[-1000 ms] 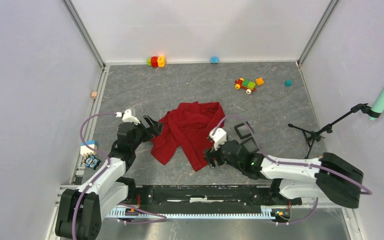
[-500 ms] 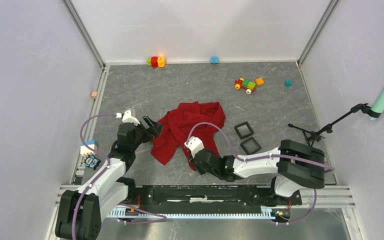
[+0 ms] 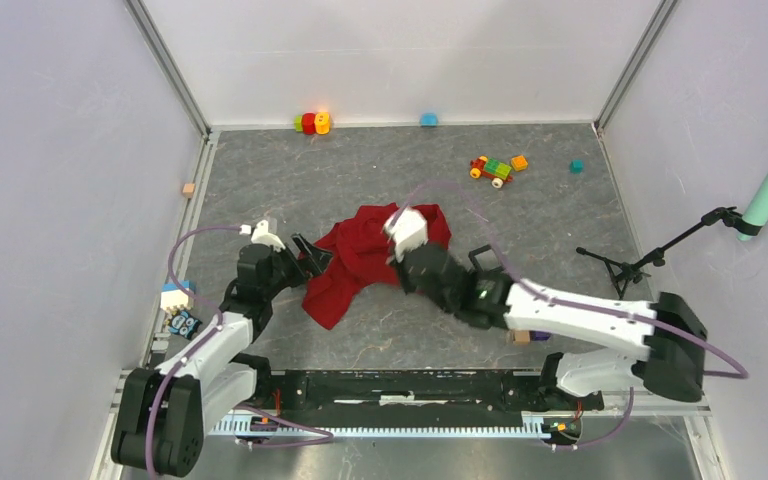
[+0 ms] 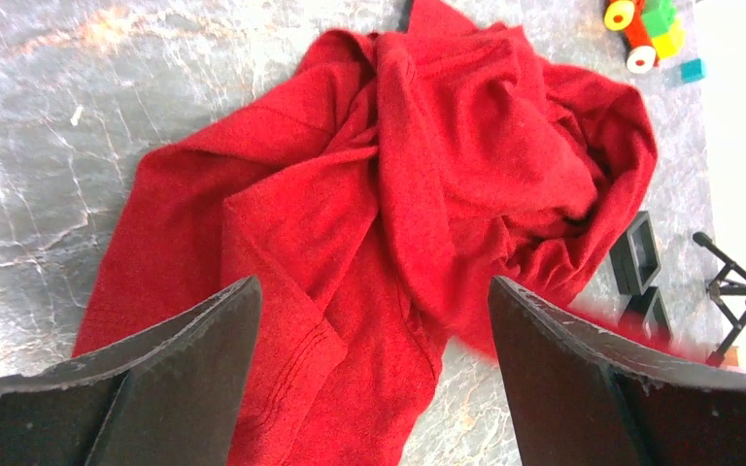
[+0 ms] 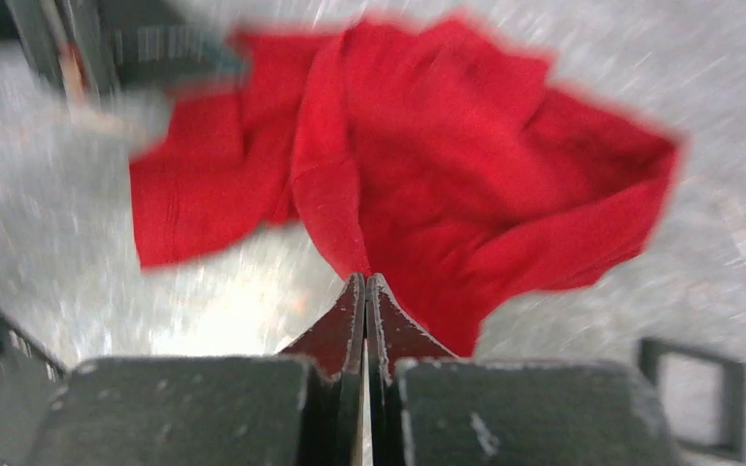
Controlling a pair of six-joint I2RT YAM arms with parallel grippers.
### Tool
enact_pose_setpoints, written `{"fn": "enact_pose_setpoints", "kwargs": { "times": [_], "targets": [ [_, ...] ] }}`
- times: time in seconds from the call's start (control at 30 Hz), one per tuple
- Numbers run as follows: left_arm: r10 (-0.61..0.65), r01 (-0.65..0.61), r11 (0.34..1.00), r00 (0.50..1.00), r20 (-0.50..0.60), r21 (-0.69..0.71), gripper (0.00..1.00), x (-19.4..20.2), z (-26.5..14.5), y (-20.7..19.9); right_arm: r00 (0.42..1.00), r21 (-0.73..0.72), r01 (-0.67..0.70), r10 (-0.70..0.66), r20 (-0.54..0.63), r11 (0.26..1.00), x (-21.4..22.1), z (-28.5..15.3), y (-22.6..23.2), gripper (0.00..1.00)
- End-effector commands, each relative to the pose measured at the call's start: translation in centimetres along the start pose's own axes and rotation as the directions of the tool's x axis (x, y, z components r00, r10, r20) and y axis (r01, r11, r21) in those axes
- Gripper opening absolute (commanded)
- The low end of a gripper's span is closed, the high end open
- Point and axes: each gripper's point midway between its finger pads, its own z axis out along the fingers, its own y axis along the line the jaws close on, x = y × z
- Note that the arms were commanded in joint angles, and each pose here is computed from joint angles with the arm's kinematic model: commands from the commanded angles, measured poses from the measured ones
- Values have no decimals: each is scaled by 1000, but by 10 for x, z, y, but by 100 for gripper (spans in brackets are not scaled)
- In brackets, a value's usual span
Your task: Remove the brooch from the garment
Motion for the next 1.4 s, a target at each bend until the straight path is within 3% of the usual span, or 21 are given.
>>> {"fn": "enact_pose_setpoints", "kwargs": {
  "times": [0.0,0.17,0.4,0.57,0.77,0.97,1.03,1.1,1.2,1.23,1.37],
  "targets": [
    [-25,26,998,999,-29,63,91,-2,7,-15,979,74,-53,37,203,996,-113,-36,-63,0],
    [-39,45,995,997,-74,87,91,4,13,-19,942,162,-99,40,334,982,-219,-69,-115,0],
    [-46,41,998,993,-105,-49,90,9,18,5,927,206,-131,46,373,970,-302,-76,-157,0],
    [-44,30,988,995,-91,-154,91,5,17,22,931,182,-144,71,357,973,-300,-63,-163,0],
    [-55,58,937,998,19,-345,90,-10,6,55,941,192,-162,93,324,968,-285,-53,-177,0],
    [-80,44,911,994,-70,-410,91,3,16,67,941,187,-167,100,323,968,-274,-54,-182,0],
    [-88,34,922,989,-122,-385,81,11,24,63,944,191,-168,102,315,967,-268,-54,-184,0],
    [-95,33,939,982,-166,-343,62,19,33,58,947,203,-175,109,302,963,-259,-53,-190,0],
    [-72,4,944,979,-193,-329,13,18,42,57,950,224,-199,132,282,954,-243,-56,-201,0],
    [-67,-3,940,979,-193,-340,3,14,43,57,951,231,-208,141,277,951,-238,-57,-205,0],
    [-82,13,892,988,-134,-452,2,-8,29,64,957,217,-201,144,250,955,-225,-67,-206,0]
  ]
}}
